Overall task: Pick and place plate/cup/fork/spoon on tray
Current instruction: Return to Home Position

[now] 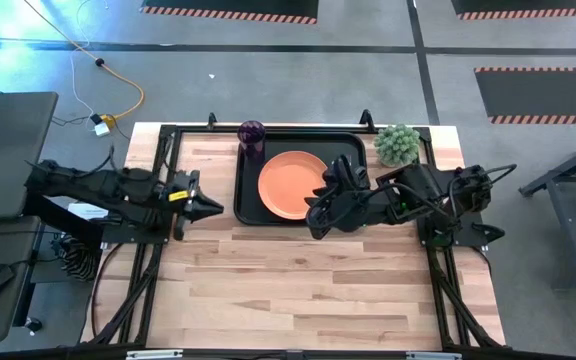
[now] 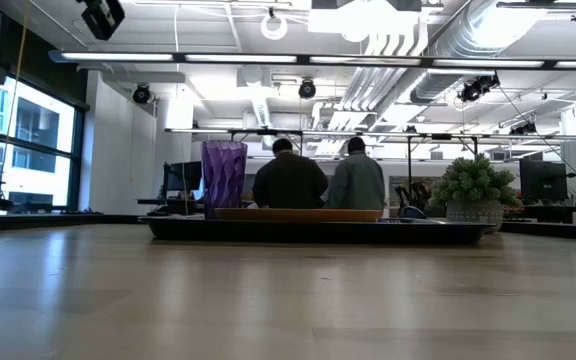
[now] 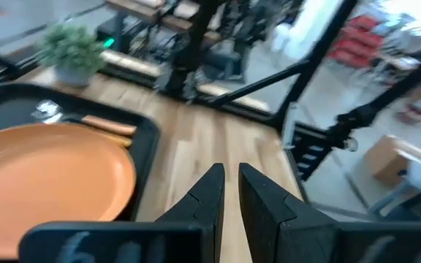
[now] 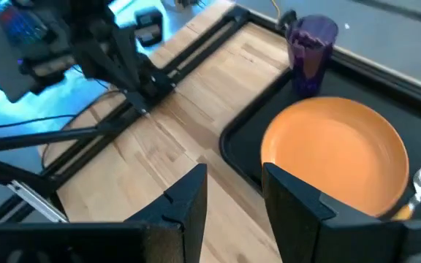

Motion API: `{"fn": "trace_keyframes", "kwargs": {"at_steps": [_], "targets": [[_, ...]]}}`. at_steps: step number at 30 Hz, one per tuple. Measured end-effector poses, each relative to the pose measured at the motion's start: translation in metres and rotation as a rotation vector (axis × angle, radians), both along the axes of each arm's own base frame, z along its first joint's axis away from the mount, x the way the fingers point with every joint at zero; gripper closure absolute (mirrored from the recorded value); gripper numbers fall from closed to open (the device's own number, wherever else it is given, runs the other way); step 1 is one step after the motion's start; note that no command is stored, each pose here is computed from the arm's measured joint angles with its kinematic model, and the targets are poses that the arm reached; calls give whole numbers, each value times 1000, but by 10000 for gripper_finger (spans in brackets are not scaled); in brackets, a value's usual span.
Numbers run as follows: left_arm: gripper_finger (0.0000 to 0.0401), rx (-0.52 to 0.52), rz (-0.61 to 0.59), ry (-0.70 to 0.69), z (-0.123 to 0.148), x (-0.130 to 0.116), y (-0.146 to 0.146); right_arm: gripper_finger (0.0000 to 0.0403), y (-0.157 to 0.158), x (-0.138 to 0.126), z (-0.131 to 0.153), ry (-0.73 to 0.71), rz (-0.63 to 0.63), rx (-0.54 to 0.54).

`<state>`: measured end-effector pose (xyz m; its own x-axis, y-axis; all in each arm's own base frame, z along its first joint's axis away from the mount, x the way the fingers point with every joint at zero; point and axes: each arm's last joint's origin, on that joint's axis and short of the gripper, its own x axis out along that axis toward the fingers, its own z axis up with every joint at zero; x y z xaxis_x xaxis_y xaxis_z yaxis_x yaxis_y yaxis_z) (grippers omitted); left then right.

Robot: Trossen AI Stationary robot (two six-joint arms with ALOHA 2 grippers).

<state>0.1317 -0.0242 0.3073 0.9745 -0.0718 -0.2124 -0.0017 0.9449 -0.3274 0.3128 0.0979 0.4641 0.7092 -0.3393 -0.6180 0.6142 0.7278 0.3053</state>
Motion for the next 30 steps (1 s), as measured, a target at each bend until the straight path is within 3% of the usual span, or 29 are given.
{"fn": "trace_keyframes", "kwargs": {"at_steps": [8,22,30], "targets": [[369,-11,-93,-165,-40,-22,-2,279,-2,3,5,-54,-52,-122],[369,0,-100,-272,-94,-49,5,279,-13,6,5,-49,-87,-136],[369,68,-106,-200,-123,-42,3,279,-13,5,5,-49,-100,-151]]}}
